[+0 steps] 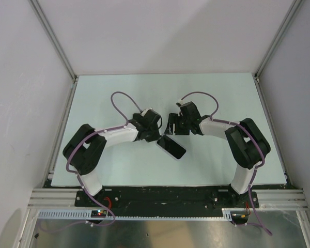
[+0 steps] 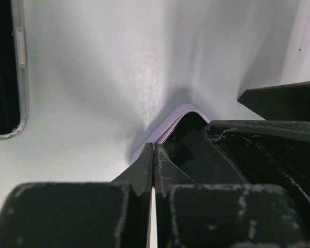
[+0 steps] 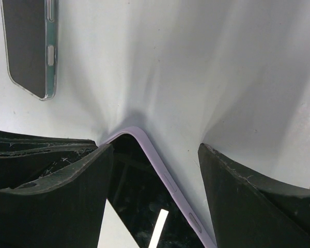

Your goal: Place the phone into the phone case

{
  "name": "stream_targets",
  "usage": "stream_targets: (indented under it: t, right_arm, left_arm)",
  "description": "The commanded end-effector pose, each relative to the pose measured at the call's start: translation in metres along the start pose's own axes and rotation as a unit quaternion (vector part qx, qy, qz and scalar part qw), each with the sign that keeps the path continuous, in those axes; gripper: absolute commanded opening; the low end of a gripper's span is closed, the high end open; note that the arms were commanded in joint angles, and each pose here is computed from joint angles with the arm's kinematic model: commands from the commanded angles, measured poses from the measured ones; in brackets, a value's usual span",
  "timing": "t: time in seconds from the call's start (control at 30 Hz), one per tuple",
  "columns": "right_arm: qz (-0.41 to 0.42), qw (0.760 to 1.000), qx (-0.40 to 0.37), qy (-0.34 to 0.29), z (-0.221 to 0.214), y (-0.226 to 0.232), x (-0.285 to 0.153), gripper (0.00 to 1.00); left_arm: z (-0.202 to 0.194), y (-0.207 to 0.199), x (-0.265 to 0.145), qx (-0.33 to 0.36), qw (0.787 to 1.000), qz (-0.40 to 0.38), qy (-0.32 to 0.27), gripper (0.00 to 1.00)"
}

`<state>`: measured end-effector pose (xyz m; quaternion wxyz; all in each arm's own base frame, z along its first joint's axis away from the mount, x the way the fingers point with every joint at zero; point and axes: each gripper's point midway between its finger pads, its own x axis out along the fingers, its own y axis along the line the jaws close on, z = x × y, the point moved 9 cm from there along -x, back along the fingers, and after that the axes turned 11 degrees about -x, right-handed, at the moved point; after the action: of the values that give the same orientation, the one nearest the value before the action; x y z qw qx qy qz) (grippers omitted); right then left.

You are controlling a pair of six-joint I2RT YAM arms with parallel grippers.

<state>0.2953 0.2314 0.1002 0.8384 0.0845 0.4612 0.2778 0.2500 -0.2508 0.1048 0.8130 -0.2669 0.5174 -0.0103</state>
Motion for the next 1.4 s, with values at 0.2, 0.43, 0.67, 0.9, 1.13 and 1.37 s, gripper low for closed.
stream_targets:
  t: [0.2, 0.43, 0.67, 0.9, 1.13, 1.37]
  right_arm:
    - [-0.028, 0.999, -0.001, 0.037, -0.015, -0.011, 0.004, 0.73]
    - [-0.03, 0.999, 0.002, 0.035, -0.013, -0.012, 0.003, 0.73]
    - [-0.029, 0.999, 0.003, 0.032, -0.012, -0.013, 0.002, 0.73]
    - [-0.025, 0.999, 0.004, 0.03, -0.011, -0.012, 0.002, 0.73]
    - [-0.025, 0.999, 0.005, 0.031, -0.012, -0.013, 0.003, 0.73]
    - [-0.024, 0.999, 0.005, 0.032, -0.012, -0.012, 0.002, 0.73]
  left_arm:
    - [-0.032, 0.015, 0.006, 0.036, 0.997, 0.051, 0.034, 0.04]
    - [-0.007, 0.003, -0.017, 0.042, 0.999, 0.034, -0.006, 0.2]
    - [-0.001, -0.002, -0.026, 0.059, 0.998, 0.031, -0.009, 0.25]
    - [-0.009, -0.007, -0.022, 0.072, 0.997, 0.027, 0.009, 0.25]
    - [-0.015, -0.01, -0.018, 0.074, 0.997, 0.024, 0.025, 0.25]
    - [-0.016, -0.003, -0.01, 0.068, 0.996, 0.047, 0.02, 0.24]
